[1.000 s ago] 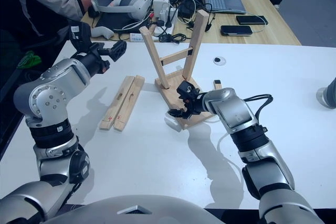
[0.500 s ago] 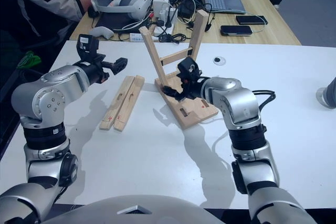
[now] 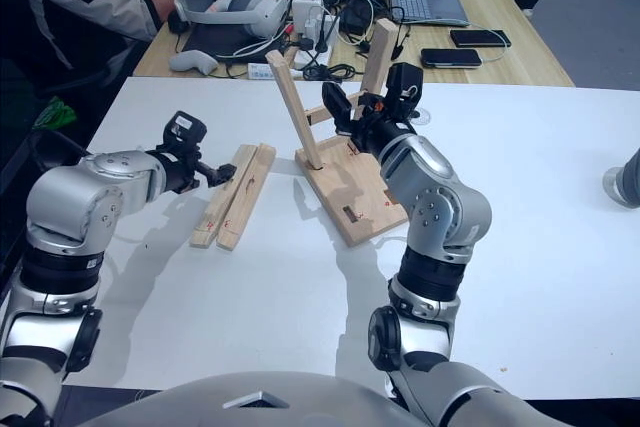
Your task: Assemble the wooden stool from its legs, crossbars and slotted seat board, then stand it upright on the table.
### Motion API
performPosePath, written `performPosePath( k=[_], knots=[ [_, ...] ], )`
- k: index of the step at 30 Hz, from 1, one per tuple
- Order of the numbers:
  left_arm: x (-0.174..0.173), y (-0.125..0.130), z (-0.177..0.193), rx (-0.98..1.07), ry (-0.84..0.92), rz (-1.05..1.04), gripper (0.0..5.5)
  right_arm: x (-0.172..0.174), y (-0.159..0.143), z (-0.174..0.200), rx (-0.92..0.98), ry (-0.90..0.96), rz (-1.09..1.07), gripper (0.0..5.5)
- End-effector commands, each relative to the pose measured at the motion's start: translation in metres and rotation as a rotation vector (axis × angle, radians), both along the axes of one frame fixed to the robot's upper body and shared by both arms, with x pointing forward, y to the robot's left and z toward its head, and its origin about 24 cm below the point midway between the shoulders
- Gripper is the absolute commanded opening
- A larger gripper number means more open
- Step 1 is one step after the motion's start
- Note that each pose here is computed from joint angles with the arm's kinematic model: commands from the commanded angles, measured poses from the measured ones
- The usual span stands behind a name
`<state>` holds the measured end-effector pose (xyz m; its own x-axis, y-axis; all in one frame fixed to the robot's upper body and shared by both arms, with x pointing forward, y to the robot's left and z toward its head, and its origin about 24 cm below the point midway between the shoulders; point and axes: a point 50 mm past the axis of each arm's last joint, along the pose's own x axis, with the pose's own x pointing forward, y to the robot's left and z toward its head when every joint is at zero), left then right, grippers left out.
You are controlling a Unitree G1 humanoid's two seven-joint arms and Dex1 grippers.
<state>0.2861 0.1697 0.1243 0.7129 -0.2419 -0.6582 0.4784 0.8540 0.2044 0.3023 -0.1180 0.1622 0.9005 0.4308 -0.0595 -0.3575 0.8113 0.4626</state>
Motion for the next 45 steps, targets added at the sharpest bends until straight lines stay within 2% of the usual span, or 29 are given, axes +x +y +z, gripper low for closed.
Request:
performPosePath(
  k=[1, 12, 27, 45],
  knots=[
    [-0.008, 0.002, -0.012, 0.102, 0.051, -0.039, 4.29, -0.002, 0.0, 0.005, 0.013, -0.013, 0.018, 4.45],
    [-0.016, 0.018, -0.031, 0.233, 0.099, -0.037, 4.29, -0.006, 0.007, 0.01, 0.026, -0.034, 0.079, 4.45],
    [-0.011, 0.033, -0.033, 0.356, 0.083, -0.043, 4.29, -0.005, 0.012, 0.009, 0.013, -0.033, 0.084, 4.45],
    [-0.009, 0.021, -0.03, 0.34, 0.075, -0.104, 4.29, -0.005, 0.015, 0.009, 0.007, -0.032, 0.1, 4.45]
  ],
)
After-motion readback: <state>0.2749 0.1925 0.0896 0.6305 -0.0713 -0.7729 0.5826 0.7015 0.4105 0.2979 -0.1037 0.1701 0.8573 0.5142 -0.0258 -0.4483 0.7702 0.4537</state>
